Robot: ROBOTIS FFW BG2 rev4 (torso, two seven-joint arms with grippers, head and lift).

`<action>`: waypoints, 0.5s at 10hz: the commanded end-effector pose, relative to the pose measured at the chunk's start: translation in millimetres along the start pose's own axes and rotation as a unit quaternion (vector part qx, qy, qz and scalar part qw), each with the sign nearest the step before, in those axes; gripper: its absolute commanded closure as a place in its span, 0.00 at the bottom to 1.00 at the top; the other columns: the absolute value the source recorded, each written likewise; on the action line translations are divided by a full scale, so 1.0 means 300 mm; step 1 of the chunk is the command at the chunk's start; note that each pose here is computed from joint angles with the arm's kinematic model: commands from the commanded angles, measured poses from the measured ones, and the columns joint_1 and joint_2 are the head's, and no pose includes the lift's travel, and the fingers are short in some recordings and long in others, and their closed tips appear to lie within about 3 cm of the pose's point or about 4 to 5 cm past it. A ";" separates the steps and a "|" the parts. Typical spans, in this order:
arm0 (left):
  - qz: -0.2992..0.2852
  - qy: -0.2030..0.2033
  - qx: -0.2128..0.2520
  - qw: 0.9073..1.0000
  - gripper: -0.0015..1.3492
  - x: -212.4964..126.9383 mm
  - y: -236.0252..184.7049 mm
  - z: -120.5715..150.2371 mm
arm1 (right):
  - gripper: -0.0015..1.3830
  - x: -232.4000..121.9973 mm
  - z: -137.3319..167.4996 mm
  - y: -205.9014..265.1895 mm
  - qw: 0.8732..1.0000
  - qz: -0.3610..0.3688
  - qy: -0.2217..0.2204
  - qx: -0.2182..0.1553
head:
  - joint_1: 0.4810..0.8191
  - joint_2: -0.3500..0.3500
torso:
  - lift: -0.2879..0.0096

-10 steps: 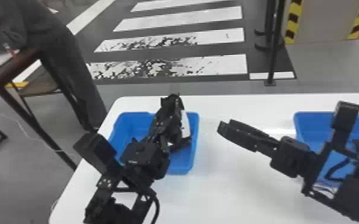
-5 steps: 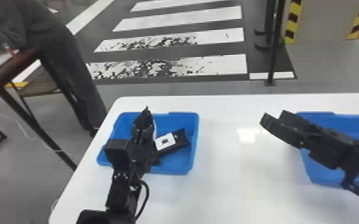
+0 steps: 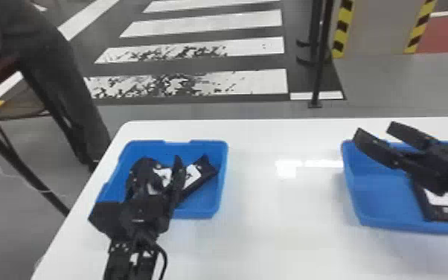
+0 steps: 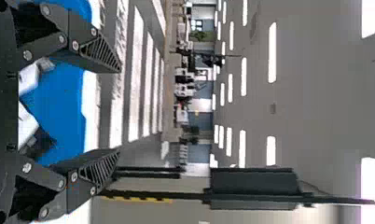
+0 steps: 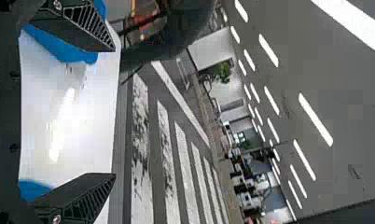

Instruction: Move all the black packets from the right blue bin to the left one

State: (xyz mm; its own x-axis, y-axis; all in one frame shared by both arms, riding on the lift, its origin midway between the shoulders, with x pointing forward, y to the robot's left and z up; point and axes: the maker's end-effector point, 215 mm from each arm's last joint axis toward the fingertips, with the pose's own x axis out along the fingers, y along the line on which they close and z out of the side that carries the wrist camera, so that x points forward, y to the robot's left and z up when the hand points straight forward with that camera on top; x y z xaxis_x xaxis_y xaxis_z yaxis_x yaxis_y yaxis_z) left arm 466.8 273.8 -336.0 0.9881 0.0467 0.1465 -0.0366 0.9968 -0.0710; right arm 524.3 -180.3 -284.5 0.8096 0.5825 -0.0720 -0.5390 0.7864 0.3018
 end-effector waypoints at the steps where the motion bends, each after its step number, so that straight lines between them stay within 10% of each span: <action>1: -0.004 -0.052 -0.084 0.995 0.13 -0.057 -0.048 0.127 | 0.05 -0.083 0.068 -0.131 0.995 -0.081 0.016 -0.063 | 0.63 0.67 | 0.50; 5: -0.043 -0.026 -0.165 0.985 0.14 -0.204 -0.185 0.206 | 0.06 -0.207 -0.147 -0.472 0.964 -0.208 0.161 -0.032 | 0.63 0.40 | 0.50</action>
State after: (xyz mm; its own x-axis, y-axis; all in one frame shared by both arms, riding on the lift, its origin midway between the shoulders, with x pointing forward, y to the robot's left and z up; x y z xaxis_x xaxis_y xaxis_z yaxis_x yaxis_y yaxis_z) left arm 404.3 223.4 -274.8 0.9718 -0.0216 0.2347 0.1078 0.9264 -0.3607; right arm 543.8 -310.7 -350.5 0.8733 0.2622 -0.4107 -0.2277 0.9648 0.1316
